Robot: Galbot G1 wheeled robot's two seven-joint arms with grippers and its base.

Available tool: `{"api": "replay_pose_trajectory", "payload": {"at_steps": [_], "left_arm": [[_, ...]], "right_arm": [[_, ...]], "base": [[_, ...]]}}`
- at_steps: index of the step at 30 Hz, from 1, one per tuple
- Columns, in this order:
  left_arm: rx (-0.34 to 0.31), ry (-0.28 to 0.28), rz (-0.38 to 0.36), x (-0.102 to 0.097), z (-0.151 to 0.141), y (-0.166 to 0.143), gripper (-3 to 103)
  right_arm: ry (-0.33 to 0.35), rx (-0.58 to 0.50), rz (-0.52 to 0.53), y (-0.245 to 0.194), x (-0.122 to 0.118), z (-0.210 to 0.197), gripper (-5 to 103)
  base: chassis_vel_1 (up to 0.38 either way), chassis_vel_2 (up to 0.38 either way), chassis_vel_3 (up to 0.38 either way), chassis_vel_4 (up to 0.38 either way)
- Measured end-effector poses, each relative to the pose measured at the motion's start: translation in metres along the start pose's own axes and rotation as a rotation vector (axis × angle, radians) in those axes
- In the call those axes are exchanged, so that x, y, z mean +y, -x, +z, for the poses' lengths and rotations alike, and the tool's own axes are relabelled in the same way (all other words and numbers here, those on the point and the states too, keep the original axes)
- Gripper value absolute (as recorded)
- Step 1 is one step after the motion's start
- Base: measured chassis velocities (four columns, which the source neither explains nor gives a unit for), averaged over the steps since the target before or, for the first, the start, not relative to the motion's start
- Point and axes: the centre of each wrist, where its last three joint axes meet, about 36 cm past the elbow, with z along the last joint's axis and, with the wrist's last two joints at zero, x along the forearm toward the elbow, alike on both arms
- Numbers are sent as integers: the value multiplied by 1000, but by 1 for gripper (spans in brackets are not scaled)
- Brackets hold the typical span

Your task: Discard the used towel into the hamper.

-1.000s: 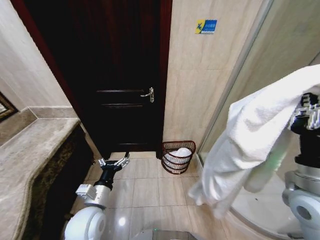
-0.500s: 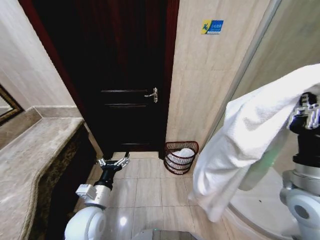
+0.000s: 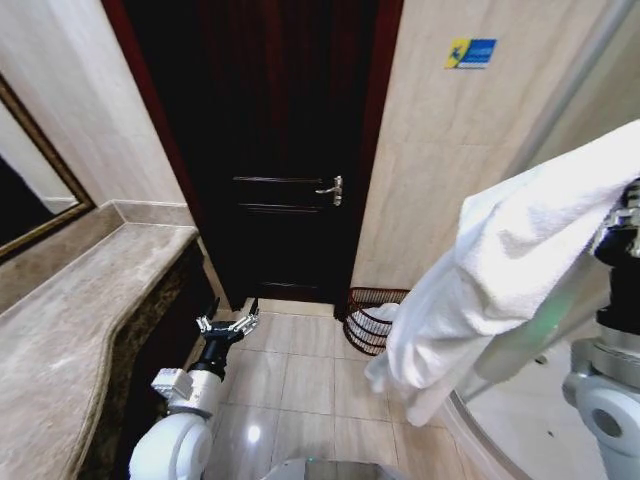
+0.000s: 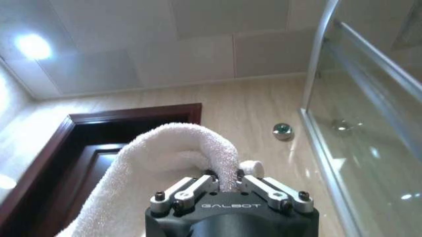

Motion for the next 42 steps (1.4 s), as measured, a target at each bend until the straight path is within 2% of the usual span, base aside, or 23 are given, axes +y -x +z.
{"api": "replay_pose_trajectory", "payload": {"at_steps": [2, 5, 35, 42], "left_arm": [[0, 0, 0, 0, 0, 0, 100], [0, 0, 0, 0, 0, 0, 100], [0, 0, 0, 0, 0, 0, 100], [0, 0, 0, 0, 0, 0, 100]], "right_arm": [[-51, 23, 15, -2, 0, 0, 7], [-67, 32, 21, -3, 1, 1, 7], [-56, 13, 7, -4, 3, 3, 7], [-72, 8, 14, -7, 4, 4, 7]], "base": [[0, 0, 0, 0], [0, 0, 0, 0], [-45, 48, 45, -47], [0, 0, 0, 0]]}}
